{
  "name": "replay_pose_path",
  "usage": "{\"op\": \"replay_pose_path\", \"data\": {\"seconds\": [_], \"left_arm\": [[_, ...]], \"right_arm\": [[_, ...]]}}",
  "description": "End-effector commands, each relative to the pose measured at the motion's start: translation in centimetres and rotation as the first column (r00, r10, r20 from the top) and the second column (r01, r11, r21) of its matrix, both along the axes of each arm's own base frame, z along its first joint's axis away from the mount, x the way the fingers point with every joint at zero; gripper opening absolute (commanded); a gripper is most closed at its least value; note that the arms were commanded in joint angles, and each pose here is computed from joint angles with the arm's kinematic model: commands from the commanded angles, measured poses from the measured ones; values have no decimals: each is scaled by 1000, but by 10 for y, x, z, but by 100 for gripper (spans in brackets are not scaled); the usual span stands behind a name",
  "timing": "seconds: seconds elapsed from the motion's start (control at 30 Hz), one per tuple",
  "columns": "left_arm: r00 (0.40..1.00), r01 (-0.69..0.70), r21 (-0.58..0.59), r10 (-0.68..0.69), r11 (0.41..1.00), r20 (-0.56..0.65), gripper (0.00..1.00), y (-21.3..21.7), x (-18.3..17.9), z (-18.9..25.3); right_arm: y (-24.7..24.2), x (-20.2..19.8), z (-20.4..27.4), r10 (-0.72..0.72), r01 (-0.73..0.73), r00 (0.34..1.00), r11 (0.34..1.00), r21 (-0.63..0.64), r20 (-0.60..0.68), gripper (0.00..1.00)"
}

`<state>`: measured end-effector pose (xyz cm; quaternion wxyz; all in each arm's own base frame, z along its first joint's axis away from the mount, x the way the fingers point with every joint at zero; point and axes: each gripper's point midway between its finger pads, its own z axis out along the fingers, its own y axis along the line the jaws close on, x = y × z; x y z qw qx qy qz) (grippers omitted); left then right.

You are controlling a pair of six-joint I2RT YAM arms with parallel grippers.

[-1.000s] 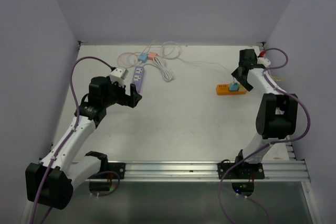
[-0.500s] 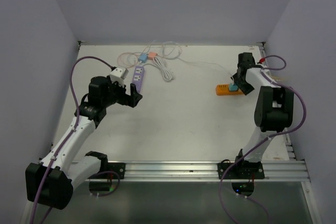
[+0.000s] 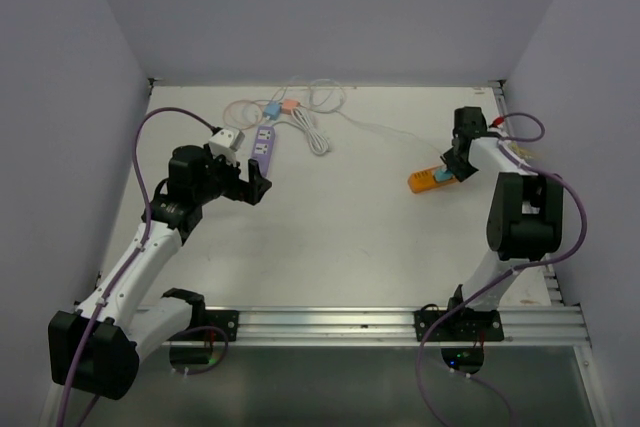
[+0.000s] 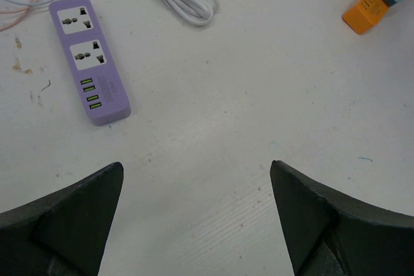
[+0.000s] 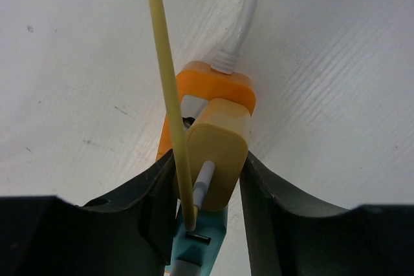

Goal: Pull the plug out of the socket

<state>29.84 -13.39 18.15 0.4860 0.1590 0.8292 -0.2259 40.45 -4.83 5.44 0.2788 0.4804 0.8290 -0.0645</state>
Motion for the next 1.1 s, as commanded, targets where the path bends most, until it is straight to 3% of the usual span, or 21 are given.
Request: {"op": "replay_pose_path", "data": {"seconds": [0.0,0.57,1.07], "left_arm": [[998,13,-19,-12,1000,56,99,-2,3,14],[999,17,-17,-16,1000,50,100,-2,2,12],[999,15,-6,-14,1000,44,100,0,1,8]], "right_arm": [[24,-22,-7,61,-60,998,996,67,-27,39],[145,-93,-29,297,-289,951,953,85,-92,48],[222,-131,-24,397,-393,916,917,67,-60,47]]}}
